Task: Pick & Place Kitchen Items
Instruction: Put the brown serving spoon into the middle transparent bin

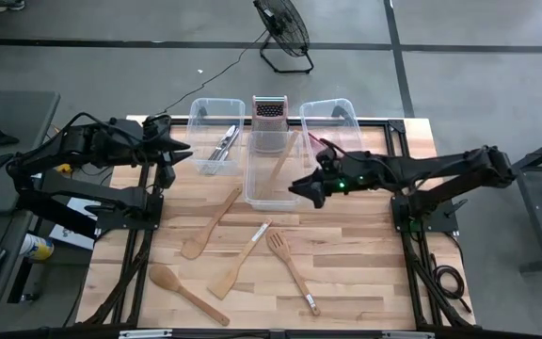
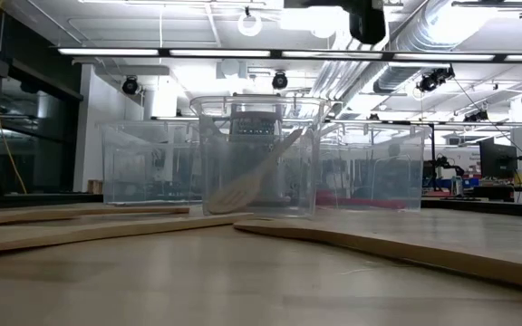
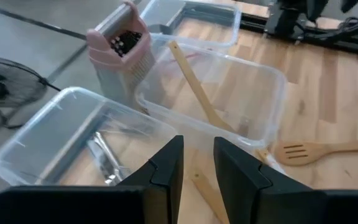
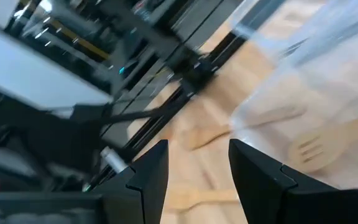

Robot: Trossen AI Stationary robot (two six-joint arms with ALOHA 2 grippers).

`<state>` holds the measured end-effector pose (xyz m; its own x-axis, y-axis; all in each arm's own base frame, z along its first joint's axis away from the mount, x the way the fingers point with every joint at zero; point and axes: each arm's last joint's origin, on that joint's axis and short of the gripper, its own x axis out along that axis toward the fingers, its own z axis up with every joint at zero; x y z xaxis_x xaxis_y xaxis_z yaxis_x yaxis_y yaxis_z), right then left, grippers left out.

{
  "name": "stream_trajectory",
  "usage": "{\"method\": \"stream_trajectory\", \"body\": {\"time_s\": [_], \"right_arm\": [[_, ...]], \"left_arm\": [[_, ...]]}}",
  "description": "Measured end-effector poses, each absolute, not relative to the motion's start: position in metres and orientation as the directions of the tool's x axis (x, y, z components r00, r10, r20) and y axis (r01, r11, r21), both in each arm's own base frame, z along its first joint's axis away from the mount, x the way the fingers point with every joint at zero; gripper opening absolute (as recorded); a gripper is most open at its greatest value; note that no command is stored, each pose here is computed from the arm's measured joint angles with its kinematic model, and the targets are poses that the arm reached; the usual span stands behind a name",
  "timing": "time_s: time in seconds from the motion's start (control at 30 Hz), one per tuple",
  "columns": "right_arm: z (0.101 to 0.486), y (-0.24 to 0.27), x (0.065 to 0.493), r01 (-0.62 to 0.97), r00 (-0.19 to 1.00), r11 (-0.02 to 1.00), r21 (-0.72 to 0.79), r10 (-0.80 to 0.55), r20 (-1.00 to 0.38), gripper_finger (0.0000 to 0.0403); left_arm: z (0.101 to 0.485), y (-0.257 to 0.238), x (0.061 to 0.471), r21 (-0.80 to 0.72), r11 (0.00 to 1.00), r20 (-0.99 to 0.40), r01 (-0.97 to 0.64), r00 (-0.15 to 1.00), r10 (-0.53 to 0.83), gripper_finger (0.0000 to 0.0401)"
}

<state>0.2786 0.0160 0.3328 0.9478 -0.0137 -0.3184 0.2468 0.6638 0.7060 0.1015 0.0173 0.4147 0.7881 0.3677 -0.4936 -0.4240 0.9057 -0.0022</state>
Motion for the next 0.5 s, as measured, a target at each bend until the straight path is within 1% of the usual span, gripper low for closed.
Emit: {"method": "stream_trajectory", "body": {"time_s": [0.2,0.4,0.5], "right_arm": [[0.334,0.038,0.275,0.171,0.945,0.679,0.714,0.092,-0.314,0.0160],[0.332,0.060,0.272,0.125,0.931,0.693,0.710,0.164,-0.325,0.0160],[0.329,0.071,0.268,0.133,0.915,0.689,0.712,0.191,-0.356,0.0160]], "left_arm": [[0.417,0.016,0.090,-0.084,0.891,-0.465,-0.446,0.808,0.361,0.0088],[0.419,0.015,0.077,-0.105,0.888,-0.442,-0.448,0.821,0.362,0.0088],[0.414,0.014,0.070,-0.113,0.892,-0.439,-0.438,0.828,0.350,0.0088]]}}
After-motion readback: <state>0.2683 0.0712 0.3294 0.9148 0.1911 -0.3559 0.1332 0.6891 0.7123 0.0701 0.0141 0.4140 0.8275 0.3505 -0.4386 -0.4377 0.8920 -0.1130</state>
